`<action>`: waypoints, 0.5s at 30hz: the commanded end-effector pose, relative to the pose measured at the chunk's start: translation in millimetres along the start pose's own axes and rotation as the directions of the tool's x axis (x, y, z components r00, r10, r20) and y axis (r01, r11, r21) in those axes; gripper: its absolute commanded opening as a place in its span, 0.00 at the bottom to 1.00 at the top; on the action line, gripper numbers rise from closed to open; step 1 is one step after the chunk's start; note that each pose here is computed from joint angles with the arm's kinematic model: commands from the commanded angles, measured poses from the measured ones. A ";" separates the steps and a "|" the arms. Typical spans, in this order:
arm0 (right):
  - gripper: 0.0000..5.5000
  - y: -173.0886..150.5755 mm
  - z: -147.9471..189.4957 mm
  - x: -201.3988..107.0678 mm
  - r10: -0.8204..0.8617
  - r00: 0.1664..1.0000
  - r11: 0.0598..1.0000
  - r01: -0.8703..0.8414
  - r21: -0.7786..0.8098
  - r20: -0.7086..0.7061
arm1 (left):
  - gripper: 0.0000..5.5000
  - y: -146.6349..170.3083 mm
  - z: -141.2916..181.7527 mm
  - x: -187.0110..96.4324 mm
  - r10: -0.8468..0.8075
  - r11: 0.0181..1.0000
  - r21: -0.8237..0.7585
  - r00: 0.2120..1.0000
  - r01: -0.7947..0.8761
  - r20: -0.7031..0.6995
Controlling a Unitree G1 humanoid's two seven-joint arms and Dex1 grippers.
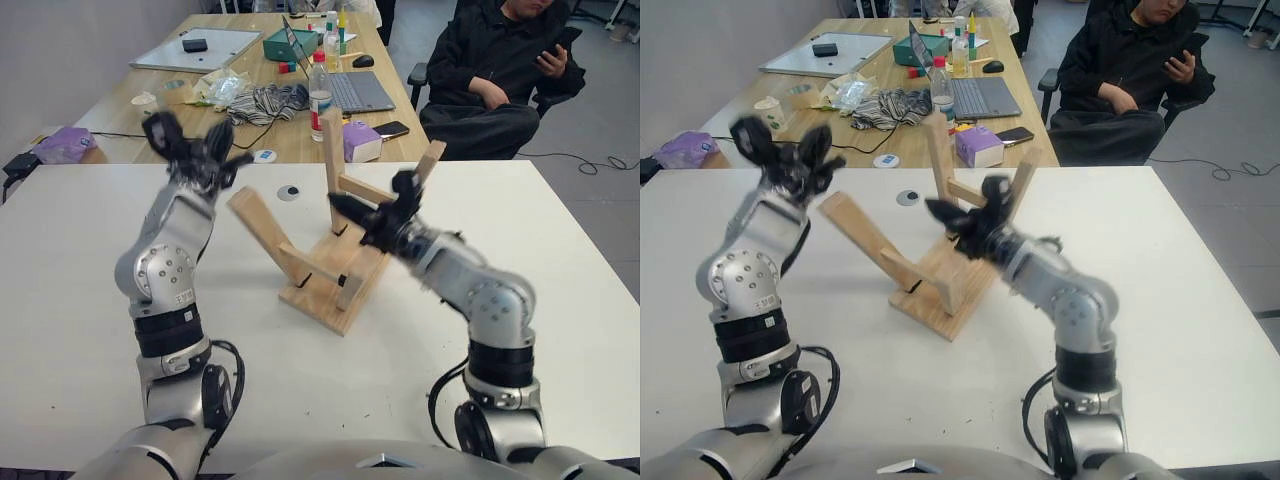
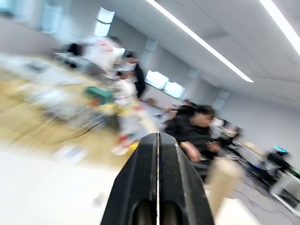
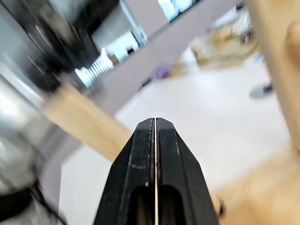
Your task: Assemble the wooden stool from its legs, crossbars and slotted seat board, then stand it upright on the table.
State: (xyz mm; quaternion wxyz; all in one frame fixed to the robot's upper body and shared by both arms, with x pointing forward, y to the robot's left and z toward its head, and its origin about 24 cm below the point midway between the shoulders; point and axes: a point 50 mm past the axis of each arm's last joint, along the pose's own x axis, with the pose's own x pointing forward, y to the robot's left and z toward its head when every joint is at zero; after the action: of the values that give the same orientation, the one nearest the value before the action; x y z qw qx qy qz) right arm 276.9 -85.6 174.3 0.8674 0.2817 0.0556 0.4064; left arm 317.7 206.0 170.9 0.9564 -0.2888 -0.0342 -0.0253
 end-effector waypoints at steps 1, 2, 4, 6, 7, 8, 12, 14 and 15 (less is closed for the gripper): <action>0.00 -3.8 25.3 -1.6 0.012 0.998 1.000 -0.012 0.005 0.064 | 0.00 17.1 67.3 -2.6 0.068 0.997 0.013 0.940 -0.077 0.334; 0.00 -2.4 29.4 -3.7 0.028 0.996 1.000 -0.028 0.005 0.085 | 0.00 27.1 58.6 -3.0 0.103 0.990 0.066 0.960 -0.124 0.261; 0.00 2.2 42.3 -9.6 0.069 0.985 0.998 -0.067 -0.017 0.157 | 0.00 49.6 21.8 -10.1 0.193 0.959 0.207 0.981 -0.193 0.021; 0.00 4.5 78.5 -20.2 0.105 0.937 0.994 -0.096 -0.044 0.333 | 0.00 62.3 -24.6 -33.8 0.194 0.937 0.338 0.934 -0.086 -0.300; 0.00 4.6 105.5 -29.3 0.119 0.882 0.993 -0.109 -0.049 0.457 | 0.00 65.4 -46.2 -50.8 0.167 0.933 0.360 0.867 0.016 -0.469; 0.00 1.7 138.5 -44.1 0.137 0.791 0.986 -0.164 -0.009 0.597 | 0.00 56.8 -62.5 -72.2 0.039 0.922 0.313 0.751 0.227 -0.659; 0.00 -71.0 201.2 -94.5 -0.122 0.588 0.992 0.058 0.108 0.800 | 0.00 31.1 -55.6 -103.5 -0.208 0.853 0.081 0.478 0.515 -0.854; 0.00 -102.9 181.3 -90.2 -0.216 0.664 0.967 0.249 0.061 0.716 | 0.00 21.4 -52.1 -105.5 -0.259 0.829 0.037 0.442 0.558 -0.859; 0.00 -119.0 162.3 -80.6 -0.282 0.727 0.934 0.356 0.007 0.626 | 0.00 15.1 -54.7 -108.6 -0.293 0.818 0.000 0.415 0.576 -0.861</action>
State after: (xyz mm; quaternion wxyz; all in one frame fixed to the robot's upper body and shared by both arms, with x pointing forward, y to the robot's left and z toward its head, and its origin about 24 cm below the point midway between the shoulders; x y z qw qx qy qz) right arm 331.6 -281.6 283.9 0.8337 0.4237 -0.3056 0.1788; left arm 218.6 201.6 94.5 0.8623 -0.0813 0.3499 -0.3569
